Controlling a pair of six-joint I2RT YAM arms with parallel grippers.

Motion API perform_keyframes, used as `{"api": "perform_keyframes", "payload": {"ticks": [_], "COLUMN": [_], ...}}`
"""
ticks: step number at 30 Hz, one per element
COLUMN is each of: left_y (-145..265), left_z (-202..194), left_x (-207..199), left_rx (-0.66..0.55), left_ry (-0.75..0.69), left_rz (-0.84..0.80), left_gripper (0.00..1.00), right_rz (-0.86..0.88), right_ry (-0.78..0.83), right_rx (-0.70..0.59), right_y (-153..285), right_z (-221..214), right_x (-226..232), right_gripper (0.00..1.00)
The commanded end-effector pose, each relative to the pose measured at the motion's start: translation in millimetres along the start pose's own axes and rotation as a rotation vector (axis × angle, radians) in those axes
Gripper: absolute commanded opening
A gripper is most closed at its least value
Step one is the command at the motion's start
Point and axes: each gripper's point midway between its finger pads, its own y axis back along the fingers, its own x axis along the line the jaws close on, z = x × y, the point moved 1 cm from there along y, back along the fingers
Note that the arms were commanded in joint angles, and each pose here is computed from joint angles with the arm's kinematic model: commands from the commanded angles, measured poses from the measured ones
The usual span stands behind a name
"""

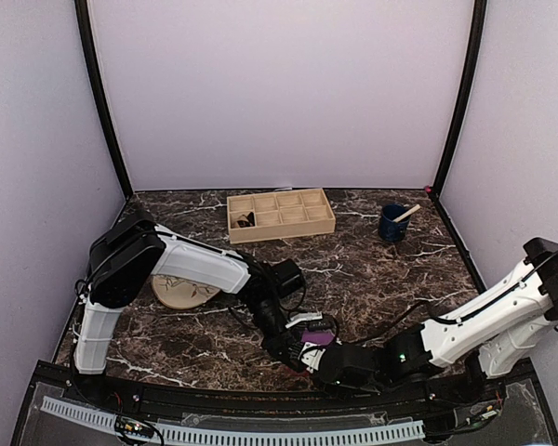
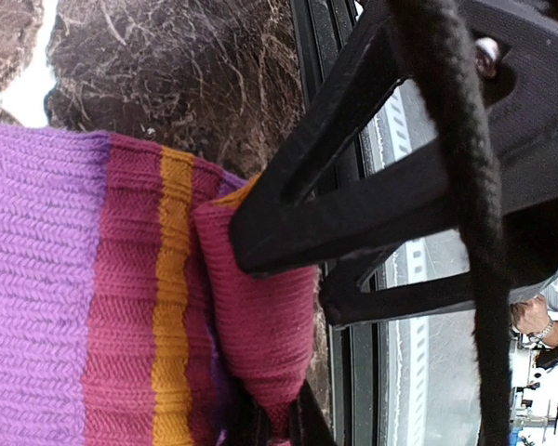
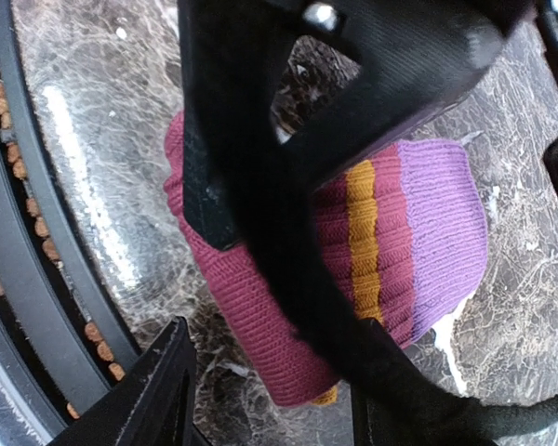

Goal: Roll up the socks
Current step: Roll the sock at the center of the board.

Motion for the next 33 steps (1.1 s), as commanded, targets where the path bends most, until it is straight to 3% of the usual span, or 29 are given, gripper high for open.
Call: {"api": "perform_keyframes", "payload": {"ticks": [1,13,24,27,33], "left_y": [-3.3,-3.1,2.5,10.5,42.1], "left_z": [-9.9,-10.0,-5.8,-1.1,10.1], "left_x": [6.7,6.8,11.5,14.8,16.7], "left_rx": [0.043,0.044,0.023,-0.015,-0.152], "left_ry": [0.013,0.011,0.041,0.056,0.072], "left_rz": [0.018,0.021,0.033,0.051,0.084], "left_gripper": [0.0,0.0,0.01,0.06,0.24], "right_rz": [-0.044,-0.045,0.052,0.077,0.113], "right_ry": [0.007,-0.037,-0.054,-0.055,-0.072], "right_rx": [0.003,0.059,0.128,0.141,0.141], "right_y": [-4.4,-15.4,-26.5,-28.4,-27.4], "right_z": [8.4,5.5,-7.5,-9.4,-9.3], "right_x": [-6.0,-16.3,-3.8,-0.3,1.4], "right_gripper": [0.52,0.49,0.16,0.08,0.04]}}
